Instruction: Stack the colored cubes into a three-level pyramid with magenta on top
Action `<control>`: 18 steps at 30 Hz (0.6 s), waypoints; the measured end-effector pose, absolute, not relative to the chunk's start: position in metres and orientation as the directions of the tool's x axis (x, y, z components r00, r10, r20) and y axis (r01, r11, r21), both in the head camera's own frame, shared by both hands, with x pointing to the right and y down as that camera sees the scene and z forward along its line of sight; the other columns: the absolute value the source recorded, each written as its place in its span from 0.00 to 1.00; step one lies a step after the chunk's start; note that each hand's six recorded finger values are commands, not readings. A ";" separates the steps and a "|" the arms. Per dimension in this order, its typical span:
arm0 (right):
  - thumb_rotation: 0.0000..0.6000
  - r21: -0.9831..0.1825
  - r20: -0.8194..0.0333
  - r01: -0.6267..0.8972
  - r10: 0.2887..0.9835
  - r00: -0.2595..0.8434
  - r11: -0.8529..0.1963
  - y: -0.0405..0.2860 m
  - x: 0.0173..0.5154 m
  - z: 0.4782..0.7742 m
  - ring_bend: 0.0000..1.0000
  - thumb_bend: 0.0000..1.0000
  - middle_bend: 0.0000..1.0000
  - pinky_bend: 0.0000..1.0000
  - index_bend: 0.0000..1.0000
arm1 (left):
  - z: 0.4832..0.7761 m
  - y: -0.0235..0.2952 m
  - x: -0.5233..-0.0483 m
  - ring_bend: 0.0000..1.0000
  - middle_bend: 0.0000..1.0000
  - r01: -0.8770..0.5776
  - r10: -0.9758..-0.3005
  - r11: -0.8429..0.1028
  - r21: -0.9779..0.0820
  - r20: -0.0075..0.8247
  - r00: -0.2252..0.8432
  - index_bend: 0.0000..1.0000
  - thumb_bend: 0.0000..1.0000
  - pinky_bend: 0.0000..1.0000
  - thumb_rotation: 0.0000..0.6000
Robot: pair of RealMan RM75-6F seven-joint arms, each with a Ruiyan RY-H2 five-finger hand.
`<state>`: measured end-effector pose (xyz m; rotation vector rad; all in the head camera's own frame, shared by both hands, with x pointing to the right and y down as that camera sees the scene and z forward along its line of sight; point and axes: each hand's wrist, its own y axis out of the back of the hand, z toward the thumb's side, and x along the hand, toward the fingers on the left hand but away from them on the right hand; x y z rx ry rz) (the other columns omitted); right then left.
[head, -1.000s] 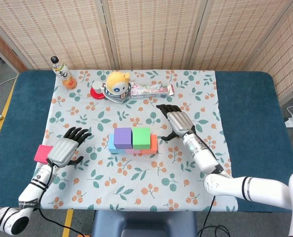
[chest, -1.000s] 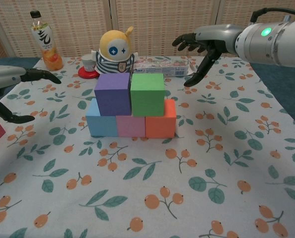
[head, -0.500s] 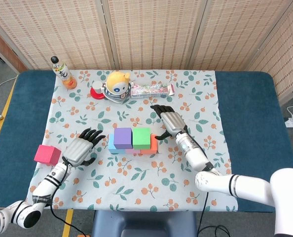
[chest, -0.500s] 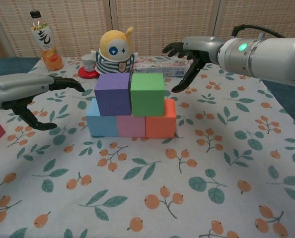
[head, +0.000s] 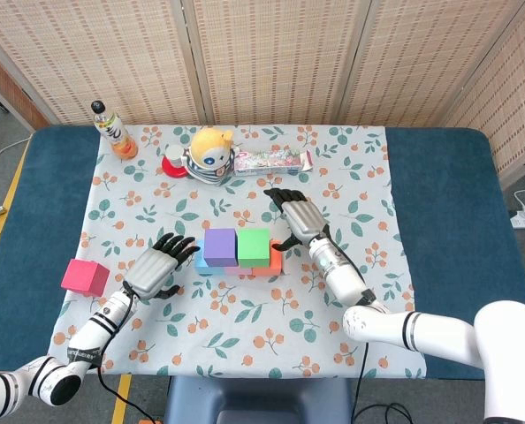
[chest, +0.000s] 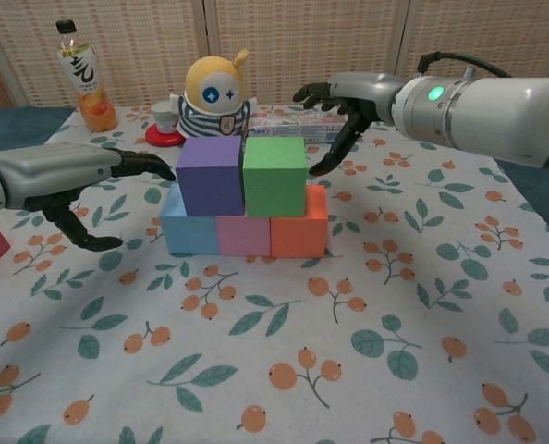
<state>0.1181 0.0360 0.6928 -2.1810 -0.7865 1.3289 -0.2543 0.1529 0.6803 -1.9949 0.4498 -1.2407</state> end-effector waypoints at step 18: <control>1.00 -0.647 -0.632 0.227 0.679 0.374 -0.727 0.038 0.110 0.694 0.00 0.06 0.03 0.00 0.00 | 0.681 0.153 -0.247 0.00 0.01 0.089 -0.610 -0.675 -0.733 0.621 0.492 0.10 0.32 0.01 1.00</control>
